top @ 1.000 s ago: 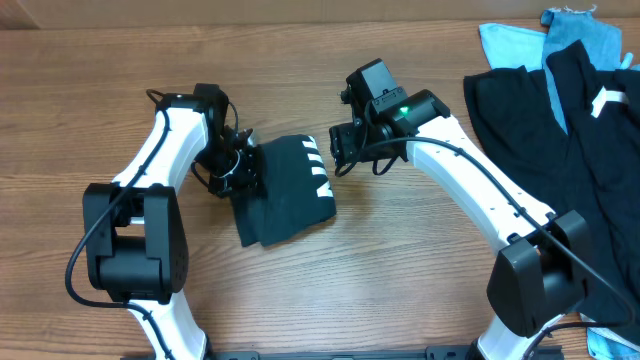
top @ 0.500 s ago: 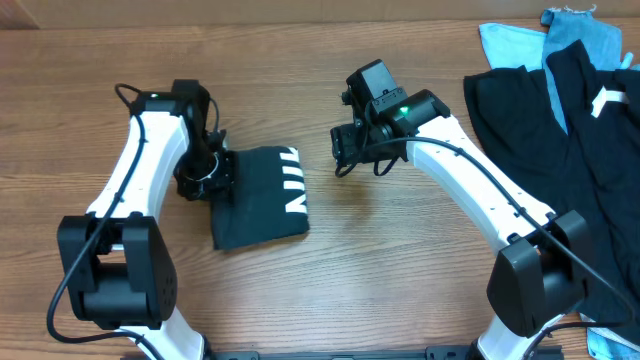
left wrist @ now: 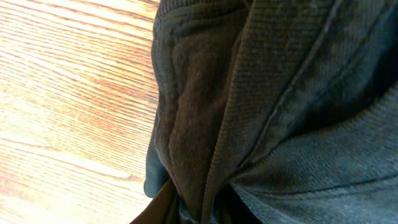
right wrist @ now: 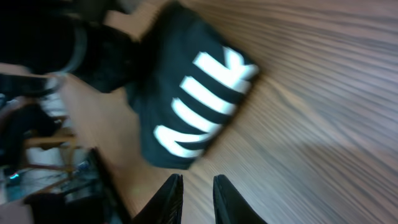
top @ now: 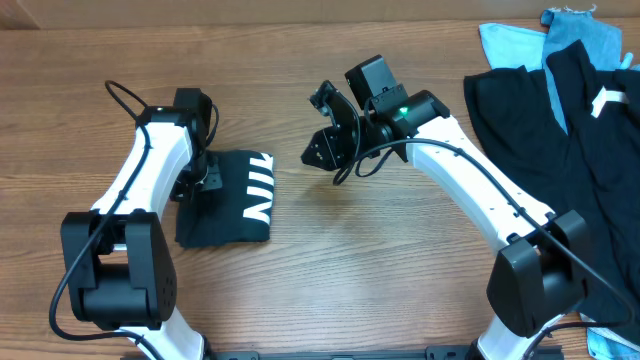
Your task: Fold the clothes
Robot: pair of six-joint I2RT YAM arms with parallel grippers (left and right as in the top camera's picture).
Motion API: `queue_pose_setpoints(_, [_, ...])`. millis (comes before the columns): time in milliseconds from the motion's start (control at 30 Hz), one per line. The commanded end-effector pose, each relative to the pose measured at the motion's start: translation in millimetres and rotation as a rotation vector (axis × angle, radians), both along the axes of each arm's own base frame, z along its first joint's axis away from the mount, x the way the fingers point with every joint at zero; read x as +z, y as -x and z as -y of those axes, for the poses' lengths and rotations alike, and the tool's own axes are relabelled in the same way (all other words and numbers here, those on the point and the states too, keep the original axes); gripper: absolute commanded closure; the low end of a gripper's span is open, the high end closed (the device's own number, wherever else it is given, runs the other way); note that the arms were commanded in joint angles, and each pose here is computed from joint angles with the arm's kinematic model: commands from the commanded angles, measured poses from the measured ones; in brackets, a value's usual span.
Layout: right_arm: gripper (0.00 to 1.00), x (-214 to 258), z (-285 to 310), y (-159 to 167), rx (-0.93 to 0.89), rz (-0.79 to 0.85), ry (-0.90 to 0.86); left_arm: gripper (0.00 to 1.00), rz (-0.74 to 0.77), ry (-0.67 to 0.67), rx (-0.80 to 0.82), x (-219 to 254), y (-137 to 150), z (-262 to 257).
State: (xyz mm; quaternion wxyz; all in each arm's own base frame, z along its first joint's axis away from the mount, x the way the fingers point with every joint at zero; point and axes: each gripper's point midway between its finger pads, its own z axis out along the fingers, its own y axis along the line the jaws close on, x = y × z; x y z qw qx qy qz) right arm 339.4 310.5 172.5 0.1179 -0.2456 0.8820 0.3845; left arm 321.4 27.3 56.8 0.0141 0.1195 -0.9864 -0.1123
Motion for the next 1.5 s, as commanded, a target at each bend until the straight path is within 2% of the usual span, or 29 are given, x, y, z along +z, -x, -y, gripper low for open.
queue_pose_setpoints(0, [0.79,15.9,-25.7,14.1,0.071,-0.030,-0.120,0.81,0.027,-0.044,0.023,7.1,-1.1,-8.6])
queue_pose_setpoints(67, [0.80,10.5,-43.4,18.7,0.092,-0.049,-0.144,0.81,0.026,-0.044,0.023,7.1,-1.0,-8.6])
queue_pose_setpoints(233, [0.80,-41.6,-82.0,16.9,0.134,-0.137,-0.186,0.81,0.017,-0.045,0.022,7.2,1.2,-8.7])
queue_pose_setpoints(500, [0.80,-94.7,-112.4,14.3,0.144,-0.186,-0.213,0.81,0.014,-0.045,0.022,7.3,1.9,-8.7])
queue_pose_setpoints(600, [0.80,-130.4,-110.5,11.6,0.113,-0.217,-0.159,0.81,0.007,-0.045,0.022,7.4,3.6,-8.8])
queue_pose_setpoints(633, [0.80,-149.0,-107.4,9.8,0.086,-0.231,-0.119,0.76,-0.009,-0.049,0.020,7.8,7.4,-9.4])
queue_pose_setpoints(667, [0.80,-160.4,-105.4,11.1,0.080,-0.248,-0.102,0.68,-0.028,-0.059,0.019,8.6,11.8,-11.3])
queue_pose_setpoints(800, [0.80,-184.2,-98.3,11.6,0.059,-0.283,-0.062,0.66,-0.036,-0.110,0.022,11.5,14.3,-19.8])
queue_pose_setpoints(900, [0.77,-185.4,-96.7,14.2,0.058,-0.299,-0.054,0.63,0.007,-0.131,0.038,11.9,5.4,-23.0])
queue_pose_setpoints(967, [0.58,-172.3,-100.3,26.2,0.113,-0.361,-0.121,0.63,0.045,-0.149,0.039,12.6,-3.7,-25.9])
queue_pose_setpoints(1033, [0.54,-134.0,-101.7,32.5,0.177,-0.391,-0.225,0.63,0.086,-0.146,0.043,12.4,-13.3,-25.7])
queue_pose_setpoints(1100, [0.51,-79.9,-98.7,26.6,0.210,-0.291,-0.287,0.62,0.119,-0.146,0.045,12.7,-20.9,-25.7])
queue_pose_setpoints(1167, [0.51,-33.8,-85.6,12.1,0.159,-0.180,-0.285,0.61,0.148,-0.154,0.048,13.5,-27.6,-27.3])
queue_pose_setpoints(1233, [0.51,-7.1,-62.1,-1.6,0.068,-0.112,-0.232,0.53,0.187,-0.141,0.079,15.4,-35.8,-29.7])
queue_pose_setpoints(1267, [0.50,3.1,-44.7,-9.6,0.019,-0.076,-0.197,0.45,0.205,-0.104,0.077,19.0,-42.1,-26.0])
queue_pose_setpoints(1300, [0.51,8.2,-31.0,-14.7,-0.018,-0.060,-0.170,0.43,0.217,-0.067,0.057,25.9,-48.1,-21.2])
queue_pose_setpoints(1433, [0.51,-16.1,61.8,-42.0,-0.302,-0.093,0.111,0.42,0.347,0.296,-0.197,75.1,-82.0,44.2])
queue_pose_setpoints(1467, [0.51,-23.9,83.9,-41.9,-0.329,-0.119,0.161,0.41,0.375,0.319,-0.205,81.8,-86.0,48.6])
